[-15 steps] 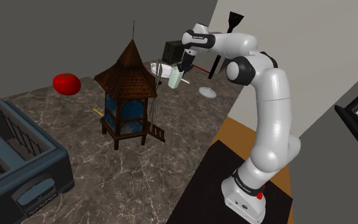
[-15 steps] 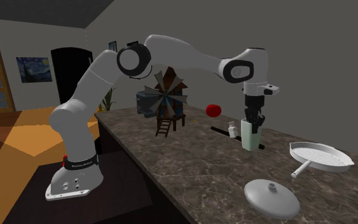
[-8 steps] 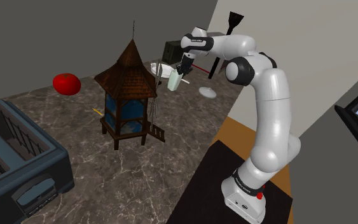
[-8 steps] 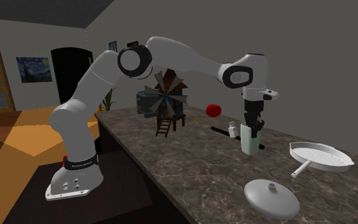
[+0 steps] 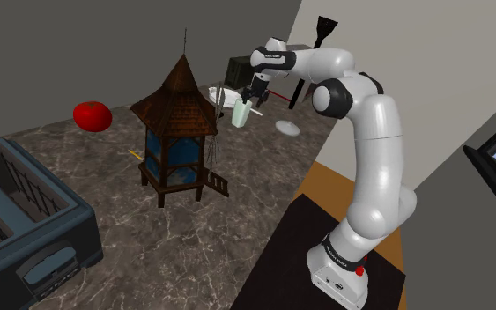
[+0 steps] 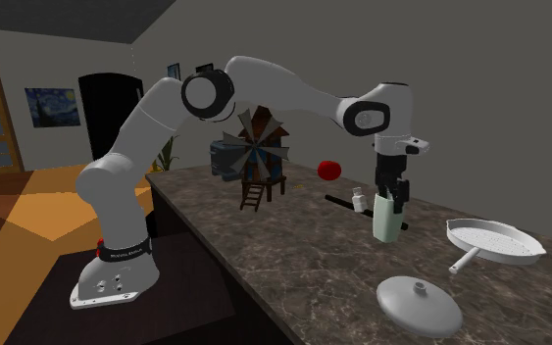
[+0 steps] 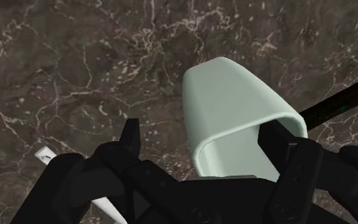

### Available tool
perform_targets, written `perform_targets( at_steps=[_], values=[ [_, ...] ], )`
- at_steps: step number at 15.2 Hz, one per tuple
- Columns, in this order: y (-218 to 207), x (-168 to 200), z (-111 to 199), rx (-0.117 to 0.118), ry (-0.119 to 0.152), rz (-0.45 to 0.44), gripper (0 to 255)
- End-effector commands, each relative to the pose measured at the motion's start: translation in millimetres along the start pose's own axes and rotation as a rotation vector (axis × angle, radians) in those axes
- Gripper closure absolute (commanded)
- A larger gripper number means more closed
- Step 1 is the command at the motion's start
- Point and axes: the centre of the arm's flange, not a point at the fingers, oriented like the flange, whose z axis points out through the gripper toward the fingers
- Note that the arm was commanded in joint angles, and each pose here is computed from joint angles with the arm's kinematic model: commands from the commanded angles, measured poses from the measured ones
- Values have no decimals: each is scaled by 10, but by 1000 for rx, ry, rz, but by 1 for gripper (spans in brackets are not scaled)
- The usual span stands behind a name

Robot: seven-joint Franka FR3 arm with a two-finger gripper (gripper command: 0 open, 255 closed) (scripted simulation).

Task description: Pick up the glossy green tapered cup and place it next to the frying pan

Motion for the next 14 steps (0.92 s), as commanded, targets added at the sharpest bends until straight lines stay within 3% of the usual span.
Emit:
perform_targets(
  at_steps=[1, 2, 6, 14],
  values=[
    [0, 0, 0, 0, 0, 0, 0],
    [0, 0, 0, 0, 0, 0, 0],
    [0, 0, -499, 0, 0, 0, 0],
    [0, 0, -499, 0, 0, 0, 0]
  ],
)
